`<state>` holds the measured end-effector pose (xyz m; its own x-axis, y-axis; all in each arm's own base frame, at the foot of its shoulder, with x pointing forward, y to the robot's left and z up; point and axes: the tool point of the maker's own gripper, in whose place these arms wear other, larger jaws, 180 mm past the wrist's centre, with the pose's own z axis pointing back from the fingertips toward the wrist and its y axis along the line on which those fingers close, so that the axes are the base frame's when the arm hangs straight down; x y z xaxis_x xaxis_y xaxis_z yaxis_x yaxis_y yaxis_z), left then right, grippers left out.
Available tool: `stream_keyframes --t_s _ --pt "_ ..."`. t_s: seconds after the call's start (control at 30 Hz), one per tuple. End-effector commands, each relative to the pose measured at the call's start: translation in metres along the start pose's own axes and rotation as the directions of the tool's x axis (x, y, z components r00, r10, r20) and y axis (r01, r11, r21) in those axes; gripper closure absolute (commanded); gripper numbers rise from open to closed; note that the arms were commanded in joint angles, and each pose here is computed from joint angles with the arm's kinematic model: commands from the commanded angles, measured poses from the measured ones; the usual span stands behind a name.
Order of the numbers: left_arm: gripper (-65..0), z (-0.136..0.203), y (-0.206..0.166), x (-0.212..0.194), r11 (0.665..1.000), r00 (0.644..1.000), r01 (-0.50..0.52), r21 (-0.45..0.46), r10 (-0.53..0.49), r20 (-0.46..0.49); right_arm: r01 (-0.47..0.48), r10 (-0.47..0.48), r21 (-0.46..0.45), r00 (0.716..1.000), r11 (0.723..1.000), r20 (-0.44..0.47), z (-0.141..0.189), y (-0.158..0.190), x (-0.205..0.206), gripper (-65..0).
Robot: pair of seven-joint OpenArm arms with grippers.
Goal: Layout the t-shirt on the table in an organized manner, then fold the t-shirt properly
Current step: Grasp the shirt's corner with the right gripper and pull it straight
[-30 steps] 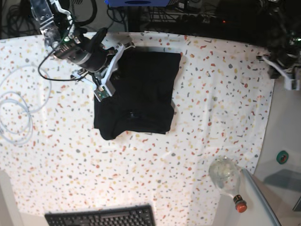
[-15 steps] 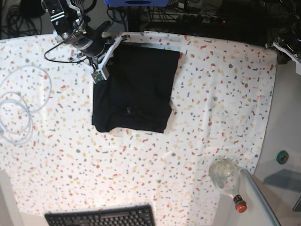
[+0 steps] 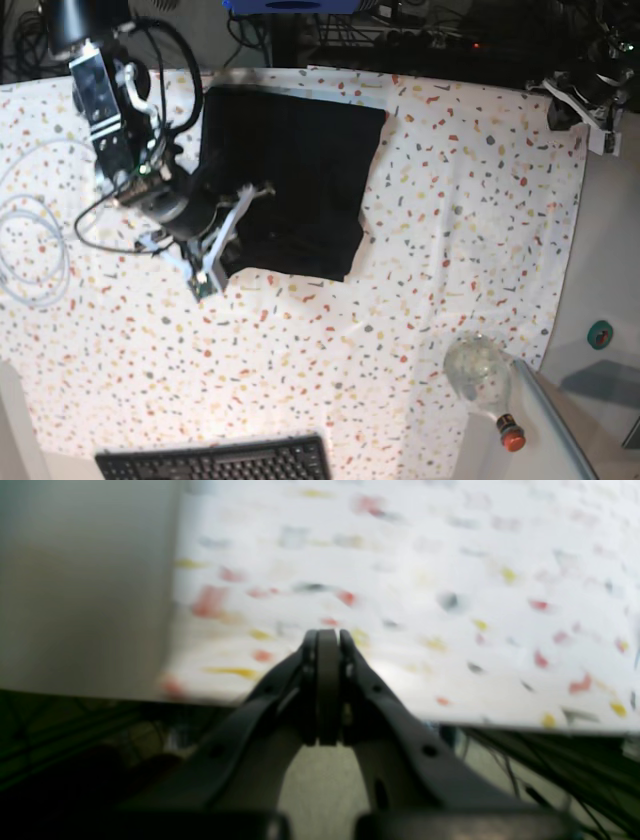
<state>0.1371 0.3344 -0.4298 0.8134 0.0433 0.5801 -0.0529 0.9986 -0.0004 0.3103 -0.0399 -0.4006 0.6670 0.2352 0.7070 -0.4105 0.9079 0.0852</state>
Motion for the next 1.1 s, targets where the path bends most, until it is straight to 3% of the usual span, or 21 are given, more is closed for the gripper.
stream_keyframes --t_s 0.0,0.13,0.27,0.4,0.57,0.63,0.83,1.0,1.03,1.07 --pt "0.0 0.005 0.007 0.015 1.0 0.999 0.011 0.02 -0.012 0.049 -0.007 0.008 -0.011 1.0 1.0 0.024 -0.004 -0.008 0.013 0.0" --pt "0.0 0.005 0.005 0.011 1.0 0.999 0.004 0.016 -0.004 0.043 -0.003 0.001 -0.044 1.0 0.999 -0.03 -0.027 -0.031 0.013 0.0" --pt "0.0 0.006 0.009 0.01 1.0 0.999 0.001 0.026 -0.002 0.041 0.024 -0.032 -0.07 0.992 0.997 -0.118 -0.043 -0.047 -0.012 0.0" --pt "0.0 0.005 0.01 0.005 1.0 1.0 -0.009 0.024 0.008 0.029 0.042 -0.052 -0.097 0.993 0.994 -0.103 -0.058 -0.064 -0.017 0.0" --pt "0.0 0.004 0.01 0.004 1.0 1.0 -0.012 0.023 0.011 0.026 0.087 -0.111 -0.146 0.98 0.985 -0.167 -0.066 -0.09 -0.036 0.0" --pt "0.0 0.004 0.01 0.004 1.0 1.0 -0.012 0.023 0.011 0.026 0.103 -0.124 -0.15 0.983 0.983 -0.134 -0.061 -0.091 -0.029 0.0" --pt "0.0 0.004 0.01 0.004 1.0 1.0 -0.011 0.021 0.01 0.026 0.063 -0.053 -0.102 0.994 0.993 0.097 -0.014 -0.059 0.037 0.0" --pt "0.0 0.001 0.006 0.002 1.0 1.0 -0.018 0.011 0.017 0.022 -0.068 0.066 0.034 0.997 0.997 0.04 -0.02 0.013 0.062 0.0" --pt "0.0 0.0 0.006 0.0 1.0 1.0 -0.023 0.009 0.023 0.018 -0.076 0.075 0.059 0.997 0.995 0.022 -0.027 0.025 0.063 -2.3" --pt "0.0 0.0 0.006 -0.001 1.0 1.0 -0.026 0.009 0.026 0.014 -0.081 0.081 0.083 0.997 0.993 0.012 -0.035 0.038 0.069 -9.0"
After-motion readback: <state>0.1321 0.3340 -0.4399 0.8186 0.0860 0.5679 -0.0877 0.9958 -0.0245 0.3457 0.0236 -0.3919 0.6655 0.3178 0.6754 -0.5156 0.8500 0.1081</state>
